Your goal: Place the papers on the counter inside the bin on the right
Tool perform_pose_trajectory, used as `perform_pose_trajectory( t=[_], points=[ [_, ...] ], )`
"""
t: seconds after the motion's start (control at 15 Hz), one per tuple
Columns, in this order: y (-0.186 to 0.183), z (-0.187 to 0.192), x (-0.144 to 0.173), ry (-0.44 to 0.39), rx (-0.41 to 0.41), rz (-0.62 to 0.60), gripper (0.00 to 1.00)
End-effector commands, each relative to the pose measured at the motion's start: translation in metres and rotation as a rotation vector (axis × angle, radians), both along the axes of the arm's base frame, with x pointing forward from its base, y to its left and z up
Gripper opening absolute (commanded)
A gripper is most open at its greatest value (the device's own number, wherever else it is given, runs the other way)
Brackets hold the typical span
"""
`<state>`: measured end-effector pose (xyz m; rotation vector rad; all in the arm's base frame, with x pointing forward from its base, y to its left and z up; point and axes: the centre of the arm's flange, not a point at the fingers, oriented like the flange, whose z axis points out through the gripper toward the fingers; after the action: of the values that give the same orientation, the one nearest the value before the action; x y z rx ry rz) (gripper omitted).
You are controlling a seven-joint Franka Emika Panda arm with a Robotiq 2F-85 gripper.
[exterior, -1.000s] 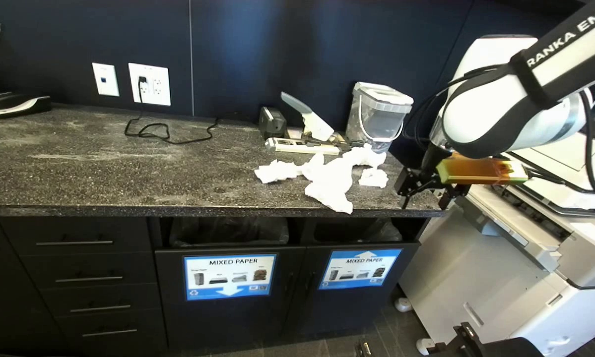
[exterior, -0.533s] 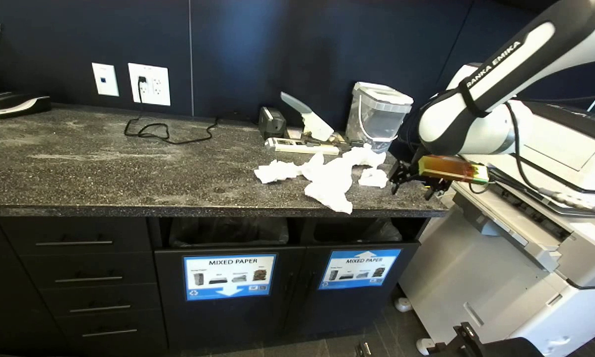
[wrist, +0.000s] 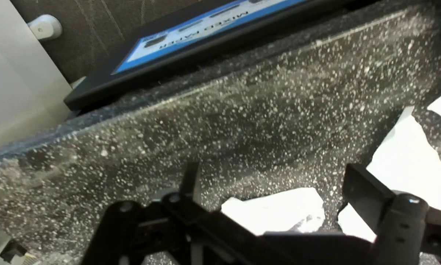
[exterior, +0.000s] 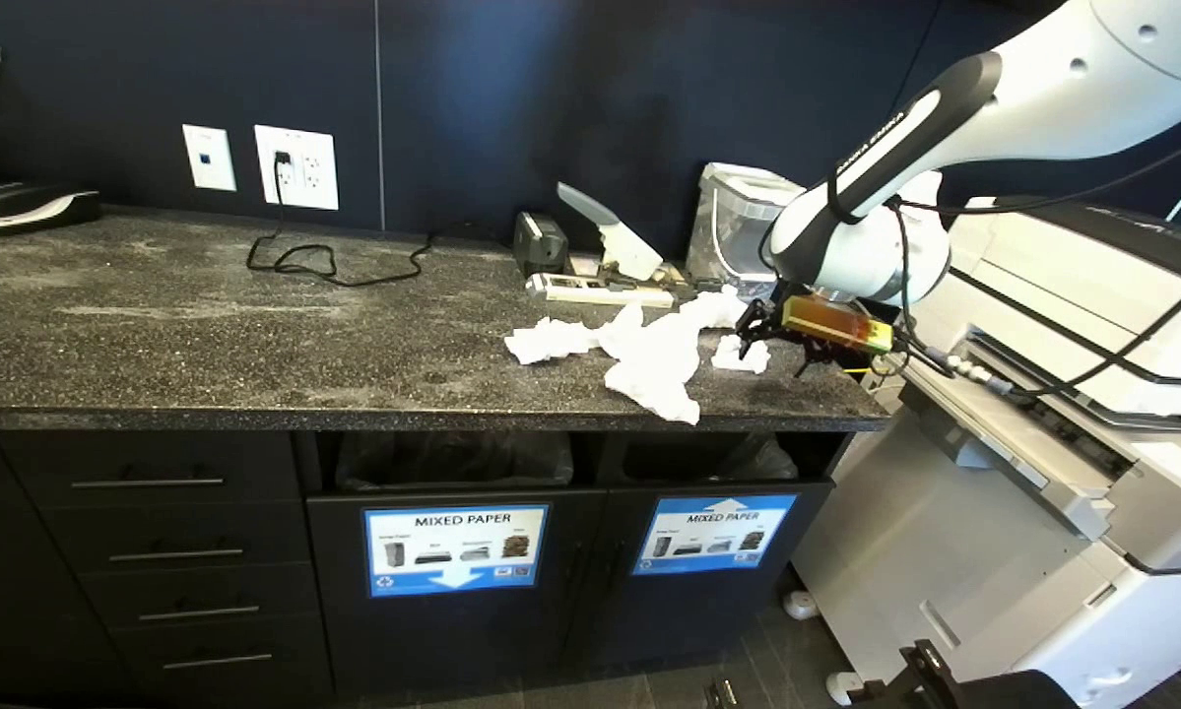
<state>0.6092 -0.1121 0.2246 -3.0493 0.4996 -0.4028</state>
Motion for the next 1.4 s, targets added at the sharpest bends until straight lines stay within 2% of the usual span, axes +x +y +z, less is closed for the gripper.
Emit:
perform_pose_trajectory(
  t=[0.0, 0.6, 1.27, 1.33],
  points=[
    [-0.015, -0.005, 0.052, -0.039, 0.008, 0.019, 1.0],
    [-0.017, -0.019, 0.102, -0.072, -0.018, 0.061, 1.0],
    [-0.019, -0.045, 0.117, -0.024, -0.044, 0.091, 1.0],
    [-0.02, -0.046, 0.118, -0.022, -0.046, 0.093, 0.91]
  ],
)
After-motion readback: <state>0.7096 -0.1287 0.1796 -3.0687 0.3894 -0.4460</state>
